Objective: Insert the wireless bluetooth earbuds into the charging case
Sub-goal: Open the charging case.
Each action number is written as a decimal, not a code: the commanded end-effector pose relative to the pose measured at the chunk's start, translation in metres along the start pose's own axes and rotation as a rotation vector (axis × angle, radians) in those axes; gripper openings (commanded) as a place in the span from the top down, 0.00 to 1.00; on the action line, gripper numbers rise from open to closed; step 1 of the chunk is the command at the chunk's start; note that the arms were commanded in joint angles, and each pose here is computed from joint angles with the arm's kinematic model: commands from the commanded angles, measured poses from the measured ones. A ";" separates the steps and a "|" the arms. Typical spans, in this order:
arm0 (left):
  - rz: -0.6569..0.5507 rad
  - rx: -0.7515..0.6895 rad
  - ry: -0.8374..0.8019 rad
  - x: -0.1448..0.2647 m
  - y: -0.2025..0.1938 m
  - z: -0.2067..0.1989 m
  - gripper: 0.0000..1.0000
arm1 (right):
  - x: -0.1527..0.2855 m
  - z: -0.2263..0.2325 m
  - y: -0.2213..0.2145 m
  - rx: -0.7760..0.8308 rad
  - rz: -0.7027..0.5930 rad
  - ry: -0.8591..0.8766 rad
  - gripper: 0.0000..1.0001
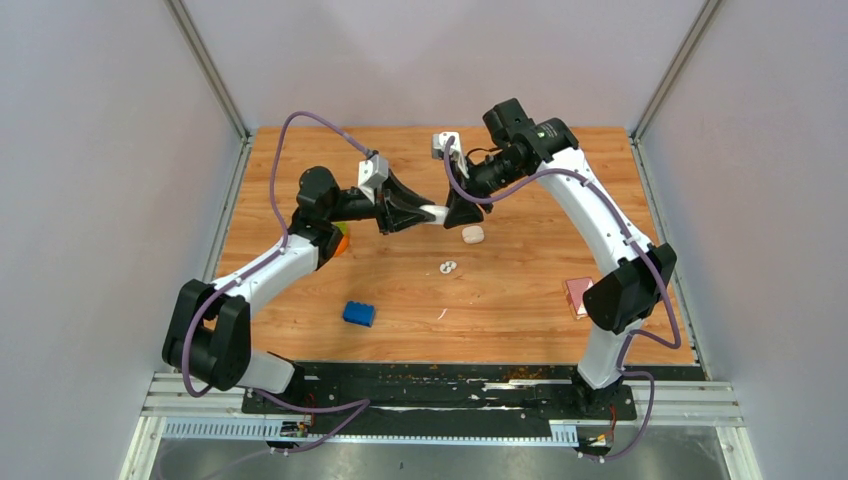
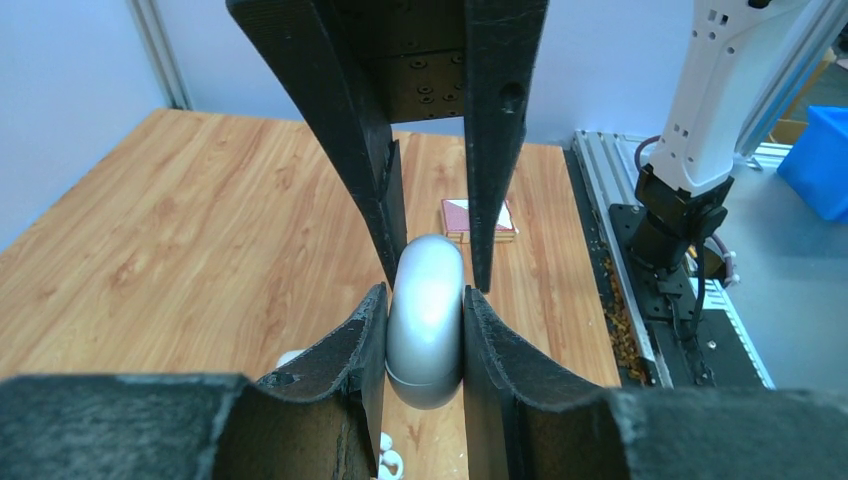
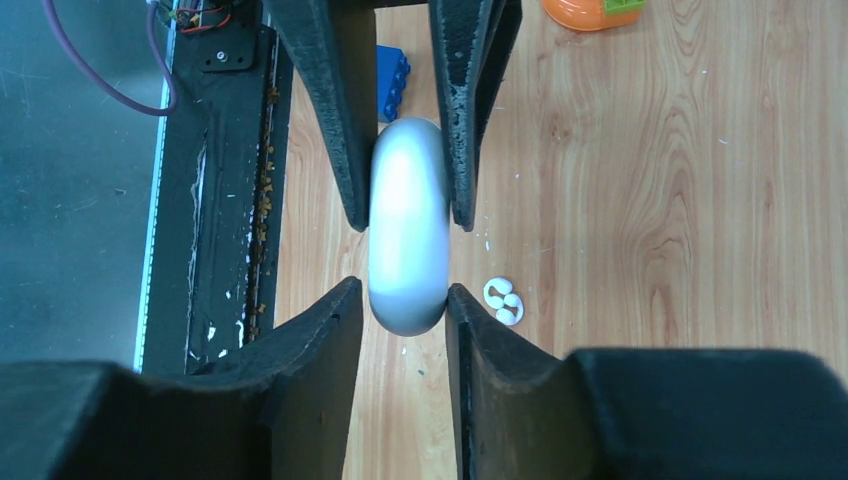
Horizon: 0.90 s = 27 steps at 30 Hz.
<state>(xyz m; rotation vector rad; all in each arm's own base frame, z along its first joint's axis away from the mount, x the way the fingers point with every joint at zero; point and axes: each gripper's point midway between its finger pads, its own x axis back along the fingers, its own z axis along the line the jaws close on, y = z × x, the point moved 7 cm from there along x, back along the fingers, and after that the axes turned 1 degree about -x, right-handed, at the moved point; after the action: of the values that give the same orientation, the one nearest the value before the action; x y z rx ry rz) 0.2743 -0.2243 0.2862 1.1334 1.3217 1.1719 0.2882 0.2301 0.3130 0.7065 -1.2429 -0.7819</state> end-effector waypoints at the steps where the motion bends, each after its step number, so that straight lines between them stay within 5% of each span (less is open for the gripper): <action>1: -0.027 -0.044 0.001 -0.003 0.009 0.002 0.81 | 0.001 0.002 0.013 0.047 -0.037 -0.007 0.69; 4: -0.021 -0.029 0.007 -0.004 0.007 0.004 0.75 | 0.001 0.001 0.014 0.054 -0.041 -0.010 0.79; 7: -0.022 -0.007 0.030 -0.004 0.006 0.005 0.59 | 0.003 0.000 0.015 0.058 -0.042 -0.021 0.86; 13: -0.006 0.085 0.066 0.008 -0.006 0.007 0.47 | 0.015 -0.002 0.016 0.054 -0.055 -0.072 0.90; 27: -0.039 0.191 -0.032 -0.001 -0.008 0.013 0.55 | 0.018 -0.002 0.017 0.060 -0.054 -0.102 0.89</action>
<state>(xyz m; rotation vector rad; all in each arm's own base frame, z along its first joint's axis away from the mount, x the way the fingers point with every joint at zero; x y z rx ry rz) 0.2864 -0.2222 0.2544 1.3045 1.4975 1.0513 0.3018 0.2272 0.3141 0.6865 -1.3073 -0.8141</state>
